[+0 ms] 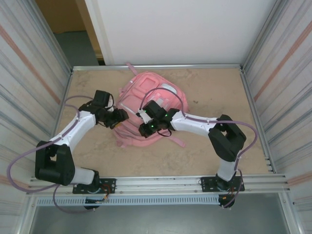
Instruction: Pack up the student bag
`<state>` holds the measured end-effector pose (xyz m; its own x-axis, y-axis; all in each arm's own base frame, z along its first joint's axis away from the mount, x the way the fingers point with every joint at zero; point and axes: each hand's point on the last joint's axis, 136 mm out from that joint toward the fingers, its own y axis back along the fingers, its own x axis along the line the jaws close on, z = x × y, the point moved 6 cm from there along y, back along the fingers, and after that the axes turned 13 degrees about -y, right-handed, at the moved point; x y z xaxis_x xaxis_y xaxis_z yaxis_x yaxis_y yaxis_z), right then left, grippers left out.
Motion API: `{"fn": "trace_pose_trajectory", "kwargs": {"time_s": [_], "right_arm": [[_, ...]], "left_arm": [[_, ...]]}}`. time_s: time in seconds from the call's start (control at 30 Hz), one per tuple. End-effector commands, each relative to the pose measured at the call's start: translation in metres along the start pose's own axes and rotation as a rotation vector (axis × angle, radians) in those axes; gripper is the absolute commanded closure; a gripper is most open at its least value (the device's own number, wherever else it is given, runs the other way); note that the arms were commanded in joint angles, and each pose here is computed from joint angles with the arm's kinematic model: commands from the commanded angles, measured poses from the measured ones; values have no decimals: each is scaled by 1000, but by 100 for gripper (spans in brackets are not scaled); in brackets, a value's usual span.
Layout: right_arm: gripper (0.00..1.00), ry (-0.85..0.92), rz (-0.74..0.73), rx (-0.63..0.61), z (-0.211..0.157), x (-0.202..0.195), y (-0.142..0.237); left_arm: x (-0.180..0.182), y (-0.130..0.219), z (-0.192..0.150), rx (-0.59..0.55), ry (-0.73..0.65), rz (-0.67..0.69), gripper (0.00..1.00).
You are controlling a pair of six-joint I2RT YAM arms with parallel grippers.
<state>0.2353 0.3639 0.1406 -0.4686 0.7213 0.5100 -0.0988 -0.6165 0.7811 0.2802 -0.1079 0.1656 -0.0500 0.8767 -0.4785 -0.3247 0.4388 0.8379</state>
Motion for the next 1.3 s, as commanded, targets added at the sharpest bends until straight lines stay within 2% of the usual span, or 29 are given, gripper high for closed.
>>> {"fn": "trace_pose_trajectory", "kwargs": {"time_s": [0.0,0.1,0.17,0.23,0.3,0.37,0.53,0.67,0.73,0.8,0.9,1.0,1.07,1.1,1.13,1.17,1.2,1.27], "right_arm": [[100,28,124,19,2,38,-14],[100,16,134,25,-2,44,-21],[100,18,134,17,-5,45,-22],[100,16,116,19,-7,42,-20],[100,14,93,14,-9,38,-14],[99,22,54,10,-9,28,-8],[93,64,-142,35,-6,-14,10],[84,170,-315,33,-7,-42,25],[84,198,-398,27,-4,-54,31],[84,176,-420,18,1,-63,37],[83,137,-358,-2,7,-63,44],[75,140,-325,-68,9,-57,59],[68,140,-329,-135,13,-57,73],[41,144,-335,-180,15,-58,81],[0,145,-335,-233,18,-59,92],[1,141,-332,-282,21,-60,103],[1,136,-324,-327,23,-65,115],[1,96,-327,-425,31,-78,141]], "left_arm": [[-2,-9,6,-64,65,6,49],[3,-11,12,-97,75,48,50],[5,-14,16,-120,69,51,56],[5,-16,23,-136,43,14,69],[12,-15,26,-152,42,21,89],[18,-12,27,-166,33,33,100],[31,-3,26,-153,-32,61,100],[35,-3,24,-117,-80,34,100],[36,-4,24,-99,-96,18,100],[34,-6,24,-86,-108,-1,100],[30,-7,26,-96,-126,-42,100],[18,4,34,-148,-163,-102,94],[11,17,39,-204,-199,-98,76],[10,25,43,-244,-221,-77,64],[8,33,46,-287,-247,-55,46],[6,41,49,-327,-273,-40,5],[5,49,52,-376,-301,-15,1],[9,64,55,-467,-339,62,1]]}}
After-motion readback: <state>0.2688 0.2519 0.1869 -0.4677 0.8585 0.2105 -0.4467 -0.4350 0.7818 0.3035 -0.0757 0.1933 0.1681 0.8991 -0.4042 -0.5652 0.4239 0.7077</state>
